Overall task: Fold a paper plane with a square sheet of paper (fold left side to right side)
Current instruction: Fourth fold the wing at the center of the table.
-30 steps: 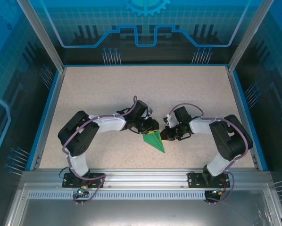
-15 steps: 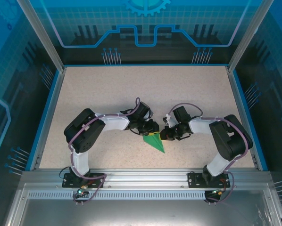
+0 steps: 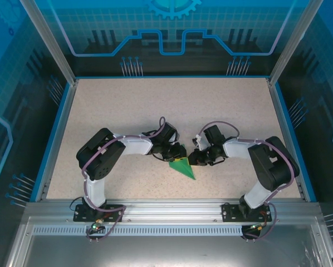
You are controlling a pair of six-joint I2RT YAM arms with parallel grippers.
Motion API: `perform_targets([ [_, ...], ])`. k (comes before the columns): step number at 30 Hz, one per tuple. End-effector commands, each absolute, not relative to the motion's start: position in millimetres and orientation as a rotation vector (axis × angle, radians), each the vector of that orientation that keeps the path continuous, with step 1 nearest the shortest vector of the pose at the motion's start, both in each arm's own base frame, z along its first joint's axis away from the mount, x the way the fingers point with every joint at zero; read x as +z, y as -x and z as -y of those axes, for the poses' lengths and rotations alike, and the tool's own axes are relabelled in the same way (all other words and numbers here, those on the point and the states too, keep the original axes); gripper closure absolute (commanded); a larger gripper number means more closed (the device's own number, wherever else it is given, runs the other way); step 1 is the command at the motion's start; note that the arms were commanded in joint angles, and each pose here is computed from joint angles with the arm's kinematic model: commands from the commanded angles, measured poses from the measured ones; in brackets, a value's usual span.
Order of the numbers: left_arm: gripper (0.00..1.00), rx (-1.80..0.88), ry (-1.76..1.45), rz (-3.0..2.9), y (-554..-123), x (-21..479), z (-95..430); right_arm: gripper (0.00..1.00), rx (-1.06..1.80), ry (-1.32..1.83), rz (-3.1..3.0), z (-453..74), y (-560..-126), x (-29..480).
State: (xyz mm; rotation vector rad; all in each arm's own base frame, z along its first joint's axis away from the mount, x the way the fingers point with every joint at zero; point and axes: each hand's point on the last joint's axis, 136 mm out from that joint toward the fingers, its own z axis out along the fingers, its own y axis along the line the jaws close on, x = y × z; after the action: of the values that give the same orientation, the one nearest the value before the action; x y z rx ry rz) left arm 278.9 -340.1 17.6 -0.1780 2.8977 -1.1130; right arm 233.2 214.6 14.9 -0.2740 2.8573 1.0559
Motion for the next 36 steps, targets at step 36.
perform_targets([
  [36,0.74,-0.931,0.208,-3.005,-259.0,-18.2,312.8,0.78,1.041,0.39,-3.074,-225.5,-165.4,7.7],
])
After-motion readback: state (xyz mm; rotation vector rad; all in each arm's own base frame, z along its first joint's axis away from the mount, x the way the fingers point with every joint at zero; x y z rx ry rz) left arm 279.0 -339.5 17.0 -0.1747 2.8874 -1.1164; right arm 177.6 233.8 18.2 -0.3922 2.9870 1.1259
